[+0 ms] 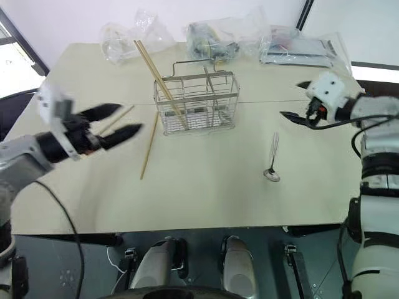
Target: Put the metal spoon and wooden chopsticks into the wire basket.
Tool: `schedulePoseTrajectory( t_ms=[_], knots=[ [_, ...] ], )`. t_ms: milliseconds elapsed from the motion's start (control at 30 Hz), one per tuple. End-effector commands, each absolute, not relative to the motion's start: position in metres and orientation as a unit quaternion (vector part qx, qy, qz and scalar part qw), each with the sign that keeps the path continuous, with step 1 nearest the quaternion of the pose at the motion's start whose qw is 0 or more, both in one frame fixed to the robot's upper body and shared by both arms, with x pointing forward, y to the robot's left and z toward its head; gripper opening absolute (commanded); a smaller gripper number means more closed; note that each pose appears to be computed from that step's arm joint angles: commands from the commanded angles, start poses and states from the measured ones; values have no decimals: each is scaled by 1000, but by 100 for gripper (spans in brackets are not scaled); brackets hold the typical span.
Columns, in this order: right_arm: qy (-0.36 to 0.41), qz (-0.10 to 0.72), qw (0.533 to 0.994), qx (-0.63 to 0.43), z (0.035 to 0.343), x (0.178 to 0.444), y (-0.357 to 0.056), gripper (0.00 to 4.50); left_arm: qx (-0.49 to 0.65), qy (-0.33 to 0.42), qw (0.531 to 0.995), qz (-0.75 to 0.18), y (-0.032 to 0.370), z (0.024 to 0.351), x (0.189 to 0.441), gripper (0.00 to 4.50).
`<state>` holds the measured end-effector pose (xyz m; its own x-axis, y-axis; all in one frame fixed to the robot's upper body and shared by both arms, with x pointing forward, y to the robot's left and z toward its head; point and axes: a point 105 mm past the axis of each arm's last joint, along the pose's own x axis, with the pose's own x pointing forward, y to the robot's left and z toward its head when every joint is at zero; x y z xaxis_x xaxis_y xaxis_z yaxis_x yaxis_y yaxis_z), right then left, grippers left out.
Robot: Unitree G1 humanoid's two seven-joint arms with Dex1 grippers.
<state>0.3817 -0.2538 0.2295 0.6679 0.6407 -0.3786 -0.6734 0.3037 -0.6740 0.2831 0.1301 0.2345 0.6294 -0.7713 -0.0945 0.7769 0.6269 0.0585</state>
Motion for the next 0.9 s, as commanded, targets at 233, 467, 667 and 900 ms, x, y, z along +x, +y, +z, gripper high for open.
schedulePoseTrajectory(
  t_ms=[233,467,667,900],
  knots=[
    [69,581,452,-673,200,344,-227,450,60,81,838,-536,77,224,281,446],
    [71,595,300,-742,190,344,-231,450,48,105,808,-578,72,221,272,446],
    [62,622,257,-737,171,343,-221,450,46,112,795,-594,70,220,268,446],
    [68,644,224,-728,151,340,-219,450,41,118,777,-617,70,223,258,446]
  ],
)
